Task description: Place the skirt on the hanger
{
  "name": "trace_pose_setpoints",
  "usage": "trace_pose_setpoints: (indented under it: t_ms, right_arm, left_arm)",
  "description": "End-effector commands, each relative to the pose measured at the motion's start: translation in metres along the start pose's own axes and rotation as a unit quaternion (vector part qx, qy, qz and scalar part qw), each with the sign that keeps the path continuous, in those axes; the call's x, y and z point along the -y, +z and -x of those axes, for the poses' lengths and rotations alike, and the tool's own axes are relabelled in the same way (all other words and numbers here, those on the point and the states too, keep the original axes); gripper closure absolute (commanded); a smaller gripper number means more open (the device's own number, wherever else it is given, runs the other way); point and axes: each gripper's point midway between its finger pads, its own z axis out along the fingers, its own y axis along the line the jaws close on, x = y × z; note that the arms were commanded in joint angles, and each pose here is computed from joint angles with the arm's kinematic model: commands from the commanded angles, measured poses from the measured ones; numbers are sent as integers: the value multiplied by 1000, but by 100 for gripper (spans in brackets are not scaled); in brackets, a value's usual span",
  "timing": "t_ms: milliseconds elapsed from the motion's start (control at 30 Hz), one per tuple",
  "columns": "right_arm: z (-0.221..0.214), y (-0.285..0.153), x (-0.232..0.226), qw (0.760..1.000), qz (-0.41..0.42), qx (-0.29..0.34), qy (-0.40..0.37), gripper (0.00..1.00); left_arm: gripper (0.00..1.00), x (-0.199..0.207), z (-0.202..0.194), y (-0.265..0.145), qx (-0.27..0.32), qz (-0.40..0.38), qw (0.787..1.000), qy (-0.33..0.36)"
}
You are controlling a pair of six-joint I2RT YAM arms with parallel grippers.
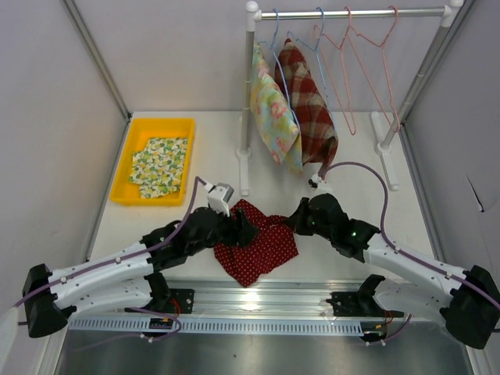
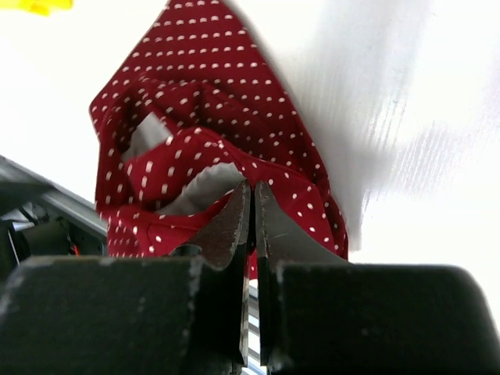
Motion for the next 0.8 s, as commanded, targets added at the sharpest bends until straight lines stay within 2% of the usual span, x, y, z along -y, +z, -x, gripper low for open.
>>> trace_pose_setpoints:
  t_ms: [0,67,367,567,767]
  right_arm:
    - [14,-14,-6,998,2,44,-37,100]
    - [18,-24,-10,997,4,61,-51,100]
    - [14,-36,-10,995,-7,64,-74,100]
    - [14,-45,-6,994,-19,69,-81,100]
    - [13,-49,-6,994,-18,68,-83,100]
  left_arm:
    - [27,-15,30,-8,38,76,996,-20]
    - [27,-30,23,-8,23,117,993,-20]
    - [25,-72,1,5,-29,172,984,-28]
    - [28,-81,-12,25,-73,146,986,-40]
    - [29,-88,-14,46,-83,137,986,-49]
